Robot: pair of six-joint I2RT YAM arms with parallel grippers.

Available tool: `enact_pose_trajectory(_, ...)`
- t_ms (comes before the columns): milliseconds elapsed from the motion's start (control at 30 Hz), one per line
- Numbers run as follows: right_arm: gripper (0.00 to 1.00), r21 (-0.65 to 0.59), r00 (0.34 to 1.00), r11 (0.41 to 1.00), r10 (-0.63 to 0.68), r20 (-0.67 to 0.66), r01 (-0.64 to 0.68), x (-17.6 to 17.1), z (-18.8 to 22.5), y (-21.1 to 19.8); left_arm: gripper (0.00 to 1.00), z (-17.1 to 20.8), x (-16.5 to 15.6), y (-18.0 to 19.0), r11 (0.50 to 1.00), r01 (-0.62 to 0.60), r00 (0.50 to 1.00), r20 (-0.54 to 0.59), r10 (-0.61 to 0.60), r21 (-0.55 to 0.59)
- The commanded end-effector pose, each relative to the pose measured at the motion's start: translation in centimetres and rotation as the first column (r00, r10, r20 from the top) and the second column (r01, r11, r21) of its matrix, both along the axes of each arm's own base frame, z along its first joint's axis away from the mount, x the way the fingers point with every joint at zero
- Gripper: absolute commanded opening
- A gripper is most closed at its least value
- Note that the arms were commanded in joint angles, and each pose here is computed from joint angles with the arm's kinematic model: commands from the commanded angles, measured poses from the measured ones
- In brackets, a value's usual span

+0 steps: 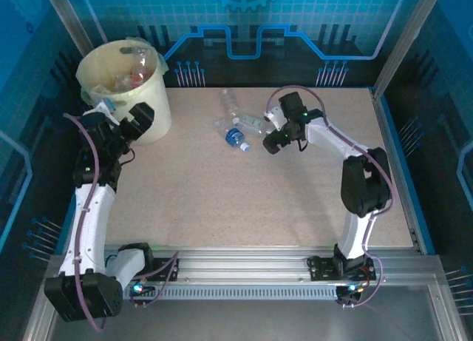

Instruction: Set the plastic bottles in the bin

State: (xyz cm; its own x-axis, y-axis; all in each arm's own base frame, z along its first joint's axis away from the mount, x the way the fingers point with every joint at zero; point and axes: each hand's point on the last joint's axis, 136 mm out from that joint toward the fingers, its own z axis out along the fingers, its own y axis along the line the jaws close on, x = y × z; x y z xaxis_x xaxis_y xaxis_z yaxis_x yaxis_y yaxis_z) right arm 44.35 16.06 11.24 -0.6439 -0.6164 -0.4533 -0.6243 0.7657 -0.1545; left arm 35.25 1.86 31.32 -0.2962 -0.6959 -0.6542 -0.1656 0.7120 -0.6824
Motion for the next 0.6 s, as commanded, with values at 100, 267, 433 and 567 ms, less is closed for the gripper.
enact_pose_trajectory(100, 0.91, -0.041, 0.984, 0.983, 0.175, -0.042, -0.176, 3.1, -1.4, -0.6, 0.99, -2.1, -0.7, -0.4, 0.999, -0.002, 0.999, -0.045, 0.0, -0.052)
enact_pose_trajectory(267, 0.85, -0.017, 0.961, 0.966, 0.255, -0.103, -0.258, 4.8, -3.7, -0.2, 0.99, -3.3, -0.6, -0.7, 0.996, 0.002, 0.999, -0.05, -0.006, -0.091)
enact_pose_trajectory(433, 0.82, -0.052, 0.931, 0.934, 0.347, -0.111, -0.354, 5.8, -5.4, 0.3, 0.99, -4.0, -0.3, -0.7, 0.994, -0.006, 0.998, -0.062, -0.001, -0.112)
enact_pose_trajectory(567, 0.79, -0.096, 0.92, 0.918, 0.372, -0.121, -0.384, 7.1, -7.4, 0.1, 0.99, -4.3, 0.1, -0.8, 0.992, -0.001, 0.998, -0.064, -0.007, -0.129)
